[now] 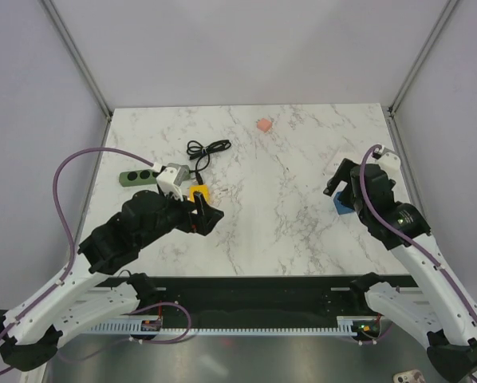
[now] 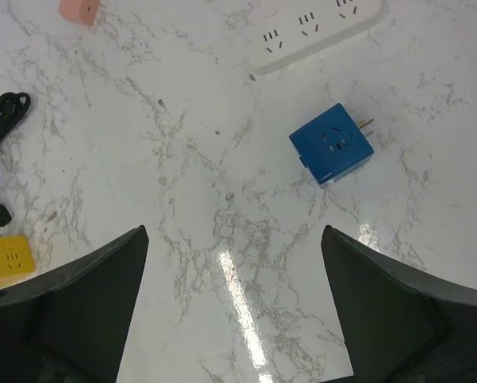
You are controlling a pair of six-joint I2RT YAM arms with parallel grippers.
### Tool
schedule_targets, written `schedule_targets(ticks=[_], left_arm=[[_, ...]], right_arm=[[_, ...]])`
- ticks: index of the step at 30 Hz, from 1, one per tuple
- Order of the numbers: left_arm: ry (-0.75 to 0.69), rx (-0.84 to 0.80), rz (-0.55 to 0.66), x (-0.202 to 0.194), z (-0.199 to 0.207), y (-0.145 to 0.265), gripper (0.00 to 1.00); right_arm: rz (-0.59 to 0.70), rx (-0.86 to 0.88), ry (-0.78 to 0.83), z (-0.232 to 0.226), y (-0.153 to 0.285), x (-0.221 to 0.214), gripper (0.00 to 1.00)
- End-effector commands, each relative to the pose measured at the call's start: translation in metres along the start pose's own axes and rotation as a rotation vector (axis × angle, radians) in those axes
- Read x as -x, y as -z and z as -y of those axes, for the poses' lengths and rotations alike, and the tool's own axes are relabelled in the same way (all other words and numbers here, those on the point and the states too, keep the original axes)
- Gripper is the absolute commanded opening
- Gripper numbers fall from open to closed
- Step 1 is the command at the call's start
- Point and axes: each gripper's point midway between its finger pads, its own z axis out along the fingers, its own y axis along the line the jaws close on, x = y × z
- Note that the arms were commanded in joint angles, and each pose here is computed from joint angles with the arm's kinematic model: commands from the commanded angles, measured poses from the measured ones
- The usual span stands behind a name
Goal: Insert the plug
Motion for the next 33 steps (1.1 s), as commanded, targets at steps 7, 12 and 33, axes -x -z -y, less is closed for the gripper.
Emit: schedule_targets(ticks=[7, 12, 33], left_arm=[[-0.087, 0.097, 0.049, 0.002, -0.024, 0.002, 0.99], [-0.105, 0.155, 0.028, -0.007, -0.038, 0.001, 0.99], [-0.132, 0.136, 0.017, -0.020, -0.043, 0.009, 0.97]], right_arm=[[0.136, -0.376, -0.131, 0.063, -0.021, 0.000, 0.98], [0.046, -0.493, -0.211, 0.076, -0.051, -0.001, 0.98], [-0.116, -0.631, -0.432, 0.086, -0.135, -0.045, 0.96]])
